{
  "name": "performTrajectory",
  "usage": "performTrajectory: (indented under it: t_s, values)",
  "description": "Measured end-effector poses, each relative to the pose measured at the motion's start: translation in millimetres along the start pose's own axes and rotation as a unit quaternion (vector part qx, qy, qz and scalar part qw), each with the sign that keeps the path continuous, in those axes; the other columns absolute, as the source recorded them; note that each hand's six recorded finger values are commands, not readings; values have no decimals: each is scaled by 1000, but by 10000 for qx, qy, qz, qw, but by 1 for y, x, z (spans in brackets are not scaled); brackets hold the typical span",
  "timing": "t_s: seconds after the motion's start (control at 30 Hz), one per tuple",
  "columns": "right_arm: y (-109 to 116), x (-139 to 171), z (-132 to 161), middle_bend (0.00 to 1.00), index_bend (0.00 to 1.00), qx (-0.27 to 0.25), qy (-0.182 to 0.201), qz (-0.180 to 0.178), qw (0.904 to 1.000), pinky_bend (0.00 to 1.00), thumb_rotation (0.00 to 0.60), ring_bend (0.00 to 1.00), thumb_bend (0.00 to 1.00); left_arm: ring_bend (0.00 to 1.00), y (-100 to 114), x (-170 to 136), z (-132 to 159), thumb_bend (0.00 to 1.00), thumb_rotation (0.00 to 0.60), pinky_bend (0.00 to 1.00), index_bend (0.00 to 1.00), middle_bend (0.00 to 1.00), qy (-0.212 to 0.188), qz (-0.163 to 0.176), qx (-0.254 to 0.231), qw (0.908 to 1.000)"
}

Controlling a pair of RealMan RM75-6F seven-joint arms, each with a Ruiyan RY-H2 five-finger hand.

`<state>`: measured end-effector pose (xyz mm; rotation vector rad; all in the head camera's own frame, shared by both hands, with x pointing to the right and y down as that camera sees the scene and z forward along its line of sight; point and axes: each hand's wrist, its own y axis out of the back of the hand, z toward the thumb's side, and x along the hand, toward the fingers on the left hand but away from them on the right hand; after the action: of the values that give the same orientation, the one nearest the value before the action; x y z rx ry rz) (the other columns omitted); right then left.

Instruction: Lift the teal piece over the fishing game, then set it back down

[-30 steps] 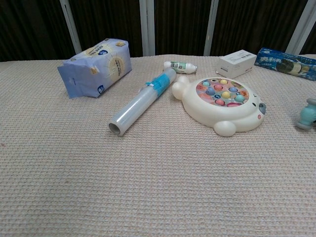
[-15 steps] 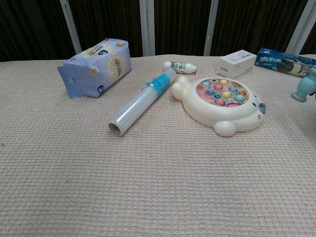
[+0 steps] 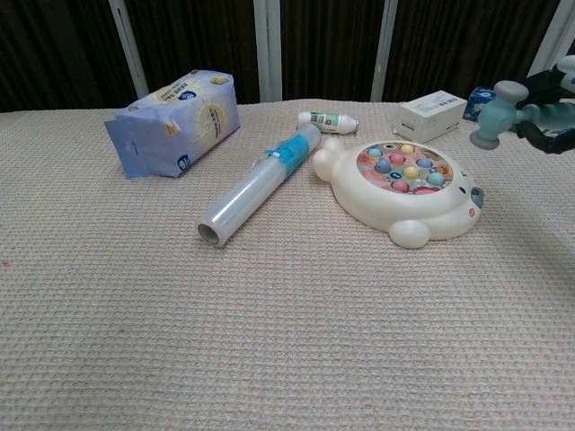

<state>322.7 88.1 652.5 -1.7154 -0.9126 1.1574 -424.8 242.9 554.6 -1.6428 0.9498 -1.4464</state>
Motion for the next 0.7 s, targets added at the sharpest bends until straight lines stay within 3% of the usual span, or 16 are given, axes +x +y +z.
performTrajectory:
  t_s: [0.37, 0.7]
  values:
    - [-27, -36, 39, 837, 1000, 706, 398, 698, 9943, 376, 600, 607, 841, 0, -3, 4, -3, 223, 600, 0, 0, 0, 26, -49, -19, 10000]
    - [-28, -45, 36, 841, 1000, 893, 292, 885, 9916, 376, 600, 612, 842, 0, -5, 4, -6, 223, 600, 0, 0, 0, 61, -59, -44, 10000]
